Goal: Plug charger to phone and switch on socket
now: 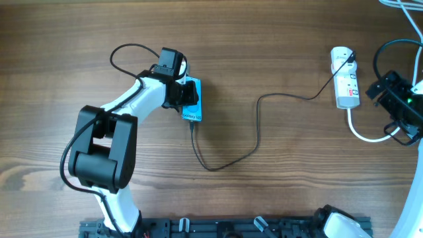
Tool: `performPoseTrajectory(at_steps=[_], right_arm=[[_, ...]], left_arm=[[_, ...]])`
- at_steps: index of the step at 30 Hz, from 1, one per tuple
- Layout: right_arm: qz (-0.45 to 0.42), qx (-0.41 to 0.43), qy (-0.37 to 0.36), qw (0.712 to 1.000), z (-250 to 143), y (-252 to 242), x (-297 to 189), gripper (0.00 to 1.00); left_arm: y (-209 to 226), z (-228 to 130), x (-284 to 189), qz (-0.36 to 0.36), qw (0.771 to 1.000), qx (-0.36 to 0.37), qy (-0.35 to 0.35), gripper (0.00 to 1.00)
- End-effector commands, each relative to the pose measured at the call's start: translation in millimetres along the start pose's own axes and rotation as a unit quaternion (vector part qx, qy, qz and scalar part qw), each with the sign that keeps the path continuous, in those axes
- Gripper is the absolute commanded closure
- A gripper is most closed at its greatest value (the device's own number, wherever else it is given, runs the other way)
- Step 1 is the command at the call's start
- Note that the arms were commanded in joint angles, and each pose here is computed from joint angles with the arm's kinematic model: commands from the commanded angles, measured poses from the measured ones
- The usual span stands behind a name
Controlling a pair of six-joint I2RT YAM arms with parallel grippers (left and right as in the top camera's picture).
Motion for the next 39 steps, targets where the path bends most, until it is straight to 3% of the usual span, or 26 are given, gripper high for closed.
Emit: performPoseTrajectory(at_steps=[1,39], right_arm=[[0.008,-0.006,0.002,1.0,0,1,-2,0.0],[0.008,-0.005,0.001,1.0,0,2,-1,0.0]], left_arm=[[3,-4,7,0.009,1.0,0.0,0.009,0.56],[-6,-7,18,0.005,1.0,0.012,0.016,0.51]])
Point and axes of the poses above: each gripper's point midway between its finger pads, its own x axis out along the fingers, its own y axis along the line the jaws close on, z = x × y, the point moved 6 cm from there along -x, back along the fingers, and after that the axes turned 14 degrees about x, right-handed, at the moved point
